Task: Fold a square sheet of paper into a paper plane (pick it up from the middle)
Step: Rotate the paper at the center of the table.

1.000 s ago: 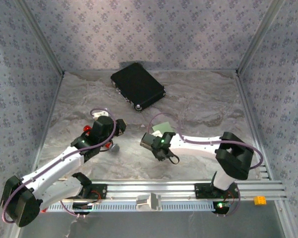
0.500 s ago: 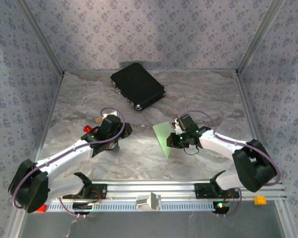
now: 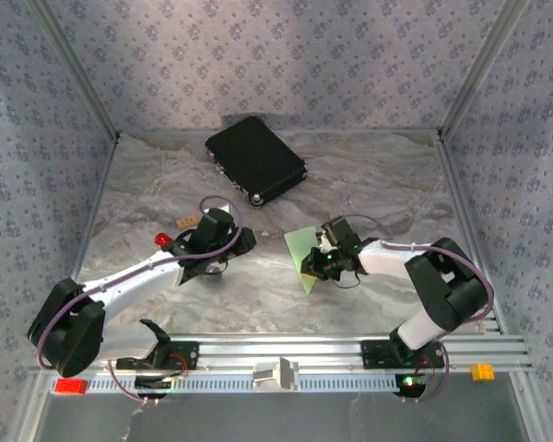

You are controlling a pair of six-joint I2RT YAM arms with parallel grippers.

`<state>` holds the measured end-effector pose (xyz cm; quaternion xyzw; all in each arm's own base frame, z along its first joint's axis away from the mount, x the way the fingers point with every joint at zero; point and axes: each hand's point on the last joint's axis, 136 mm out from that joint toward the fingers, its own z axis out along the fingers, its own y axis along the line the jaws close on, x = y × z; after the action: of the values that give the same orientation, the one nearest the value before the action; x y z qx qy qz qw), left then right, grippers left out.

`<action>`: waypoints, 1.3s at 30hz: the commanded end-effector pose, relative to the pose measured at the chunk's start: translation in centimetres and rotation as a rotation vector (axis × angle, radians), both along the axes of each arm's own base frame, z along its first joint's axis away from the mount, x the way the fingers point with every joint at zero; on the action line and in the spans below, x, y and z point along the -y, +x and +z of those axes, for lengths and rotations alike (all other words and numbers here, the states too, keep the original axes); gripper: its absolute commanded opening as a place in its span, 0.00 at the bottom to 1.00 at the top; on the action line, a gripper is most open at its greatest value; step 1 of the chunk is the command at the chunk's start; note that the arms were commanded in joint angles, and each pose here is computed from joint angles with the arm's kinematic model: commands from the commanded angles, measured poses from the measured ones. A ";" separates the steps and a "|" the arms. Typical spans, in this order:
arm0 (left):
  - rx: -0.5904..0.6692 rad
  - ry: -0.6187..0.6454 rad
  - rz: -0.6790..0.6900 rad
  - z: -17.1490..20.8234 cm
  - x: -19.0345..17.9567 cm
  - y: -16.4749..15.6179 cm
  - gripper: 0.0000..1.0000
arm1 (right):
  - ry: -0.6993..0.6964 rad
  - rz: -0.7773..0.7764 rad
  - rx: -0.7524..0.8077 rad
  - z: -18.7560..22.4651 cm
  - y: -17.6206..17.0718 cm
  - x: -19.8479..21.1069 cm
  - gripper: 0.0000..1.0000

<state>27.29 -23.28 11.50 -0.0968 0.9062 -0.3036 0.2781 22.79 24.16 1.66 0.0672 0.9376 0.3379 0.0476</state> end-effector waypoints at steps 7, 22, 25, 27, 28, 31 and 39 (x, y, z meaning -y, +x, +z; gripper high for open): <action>-0.006 -0.066 -0.040 0.9 1.9 0.2 0.31 | 0.046 -0.461 -0.181 -2.7 -1.1 -0.5 0.12; -0.093 -0.115 -0.273 -0.5 9.2 0.3 0.26 | -0.028 -0.324 0.165 4.9 2.1 5.8 0.21; -0.126 -0.126 -0.313 -1.4 11.2 0.4 0.22 | -0.002 -0.330 0.133 4.3 2.1 6.9 0.21; -0.155 -0.137 -0.337 -1.8 12.3 0.4 0.20 | 0.010 -0.329 0.121 3.9 2.0 7.1 0.20; -0.164 -0.142 -0.352 -1.9 12.9 0.4 0.19 | 0.012 -0.334 0.117 3.8 1.9 7.2 0.20; -0.181 -0.139 -0.370 -2.4 13.6 0.3 0.19 | 0.009 -0.338 0.114 3.4 1.8 7.4 0.21; -0.211 -0.130 -0.397 -3.3 14.6 0.6 0.19 | 0.007 -0.340 0.102 2.7 1.6 7.7 0.21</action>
<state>27.99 -36.91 7.88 0.0165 0.9130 -0.3901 0.1185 24.85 16.64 5.07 0.2156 0.9032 0.3348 0.1605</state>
